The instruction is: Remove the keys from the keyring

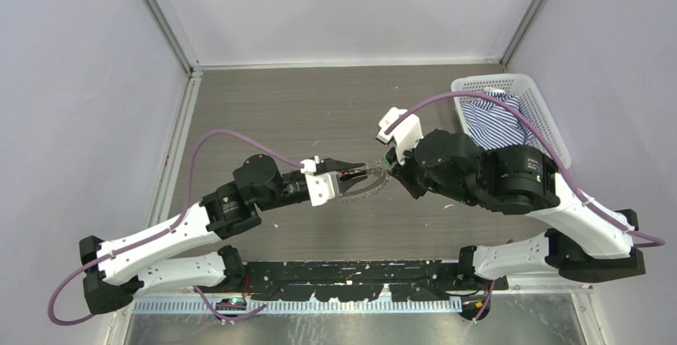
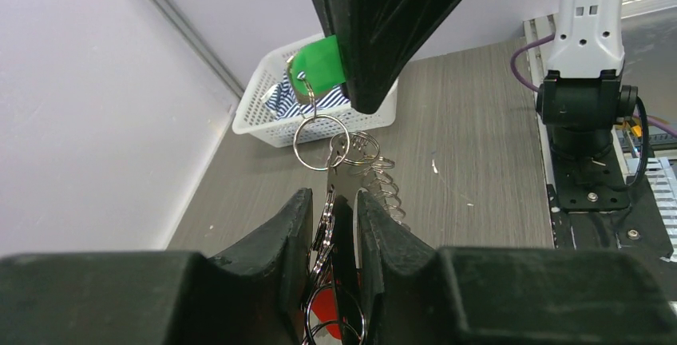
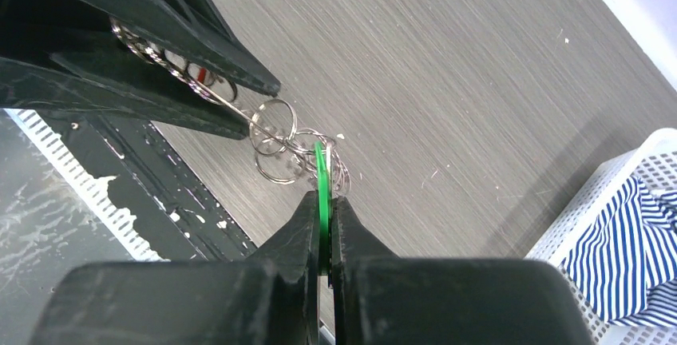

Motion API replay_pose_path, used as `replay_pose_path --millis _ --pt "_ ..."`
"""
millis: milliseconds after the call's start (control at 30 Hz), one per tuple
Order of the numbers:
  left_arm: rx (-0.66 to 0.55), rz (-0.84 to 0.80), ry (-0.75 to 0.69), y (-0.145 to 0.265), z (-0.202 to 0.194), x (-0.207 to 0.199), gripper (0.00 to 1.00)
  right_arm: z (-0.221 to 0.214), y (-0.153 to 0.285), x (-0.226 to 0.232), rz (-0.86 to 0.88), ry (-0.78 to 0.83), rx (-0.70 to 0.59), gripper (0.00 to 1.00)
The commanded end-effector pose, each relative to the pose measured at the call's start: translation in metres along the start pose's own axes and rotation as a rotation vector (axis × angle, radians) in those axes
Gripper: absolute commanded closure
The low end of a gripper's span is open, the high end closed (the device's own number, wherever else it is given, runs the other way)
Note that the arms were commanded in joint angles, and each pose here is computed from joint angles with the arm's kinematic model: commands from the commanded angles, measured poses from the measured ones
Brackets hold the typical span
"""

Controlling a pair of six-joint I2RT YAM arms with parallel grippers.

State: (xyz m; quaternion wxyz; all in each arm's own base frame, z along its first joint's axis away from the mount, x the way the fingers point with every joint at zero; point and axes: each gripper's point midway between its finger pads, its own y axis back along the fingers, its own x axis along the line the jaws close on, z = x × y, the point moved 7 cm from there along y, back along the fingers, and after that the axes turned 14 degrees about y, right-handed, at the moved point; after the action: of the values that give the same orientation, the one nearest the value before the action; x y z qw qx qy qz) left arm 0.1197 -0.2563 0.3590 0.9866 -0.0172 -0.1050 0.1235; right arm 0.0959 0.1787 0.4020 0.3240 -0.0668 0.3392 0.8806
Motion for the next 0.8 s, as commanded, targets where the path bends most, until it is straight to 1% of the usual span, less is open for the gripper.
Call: replay_pose_path --millis 0,67,167,233,367,433,533,600,667,700,733,767 --pt "-0.030 -0.054 0.010 -0.003 0.009 -0.004 1.00 0.019 0.025 -0.021 -0.056 -0.010 -0.137 0.99" --pt "-0.050 -0.050 0.007 -0.004 0.007 -0.004 1.00 0.022 0.027 -0.019 -0.026 0.000 -0.158 0.99" --pt "-0.085 -0.035 0.004 -0.002 0.006 -0.004 1.00 0.023 0.025 -0.015 0.016 0.037 -0.115 0.99" --pt "-0.098 -0.030 0.009 -0.002 0.005 -0.004 1.00 0.024 0.025 -0.011 0.059 0.043 -0.108 0.99" --pt "-0.116 -0.021 0.049 -0.001 0.001 -0.006 1.00 0.030 0.031 -0.004 0.142 0.035 -0.130 0.99" --pt "-0.120 -0.016 0.069 -0.001 -0.002 -0.007 0.99 0.032 0.033 -0.003 0.157 0.035 -0.131 0.99" --pt "-0.154 -0.005 0.092 0.000 -0.004 -0.008 0.94 0.033 0.031 -0.003 0.159 0.043 -0.112 0.99" --pt "-0.167 0.002 0.109 0.000 -0.009 -0.008 0.84 0.034 0.029 -0.002 0.162 0.046 -0.106 0.99" --pt "-0.172 0.002 0.113 0.000 -0.010 -0.009 0.78 0.035 0.027 0.000 0.167 0.046 -0.106 0.99" --pt "-0.173 0.004 0.117 0.000 -0.010 -0.009 0.71 0.036 0.026 0.001 0.172 0.046 -0.105 0.99" --pt "-0.173 0.002 0.120 0.000 -0.011 -0.009 0.66 0.036 0.026 0.001 0.174 0.046 -0.102 0.99" --pt "-0.177 0.000 0.123 0.000 -0.010 -0.010 0.63 0.036 0.025 0.002 0.175 0.046 -0.100 0.99"
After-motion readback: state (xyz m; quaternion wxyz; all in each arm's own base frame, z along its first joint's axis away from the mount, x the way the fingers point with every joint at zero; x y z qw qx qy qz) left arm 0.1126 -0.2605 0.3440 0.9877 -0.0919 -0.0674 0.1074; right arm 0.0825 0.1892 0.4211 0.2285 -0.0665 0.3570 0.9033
